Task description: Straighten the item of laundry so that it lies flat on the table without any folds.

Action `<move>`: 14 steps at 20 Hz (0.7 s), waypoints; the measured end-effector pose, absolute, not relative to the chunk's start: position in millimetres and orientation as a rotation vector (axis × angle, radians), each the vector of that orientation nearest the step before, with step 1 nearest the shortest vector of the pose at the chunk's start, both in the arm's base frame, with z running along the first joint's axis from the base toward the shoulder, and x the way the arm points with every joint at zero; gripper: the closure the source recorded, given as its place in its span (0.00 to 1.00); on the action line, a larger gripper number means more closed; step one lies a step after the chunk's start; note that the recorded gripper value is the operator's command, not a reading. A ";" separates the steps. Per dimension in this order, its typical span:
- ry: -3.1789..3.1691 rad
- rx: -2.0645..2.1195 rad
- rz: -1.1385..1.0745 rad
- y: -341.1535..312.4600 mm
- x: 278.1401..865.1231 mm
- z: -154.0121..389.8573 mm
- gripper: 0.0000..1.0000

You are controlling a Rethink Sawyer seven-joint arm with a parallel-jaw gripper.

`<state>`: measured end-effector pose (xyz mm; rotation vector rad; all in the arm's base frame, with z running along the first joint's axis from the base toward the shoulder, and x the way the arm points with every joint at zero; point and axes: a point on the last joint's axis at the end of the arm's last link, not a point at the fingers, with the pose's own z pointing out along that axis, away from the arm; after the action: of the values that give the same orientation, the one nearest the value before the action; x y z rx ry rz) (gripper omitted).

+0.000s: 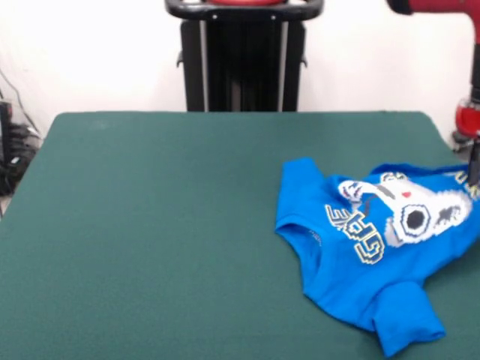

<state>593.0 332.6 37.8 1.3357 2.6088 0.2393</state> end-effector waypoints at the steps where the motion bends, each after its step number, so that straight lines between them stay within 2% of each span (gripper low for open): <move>1: 2.617 1.333 0.236 334.4 592.8 38.9 0.00; 6: 2.666 1.292 0.146 316.9 588.3 55.9 0.00; 14: 2.553 1.276 0.029 222.9 616.5 98.7 0.00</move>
<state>616.5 222.9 98.7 1.2759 2.5529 0.0289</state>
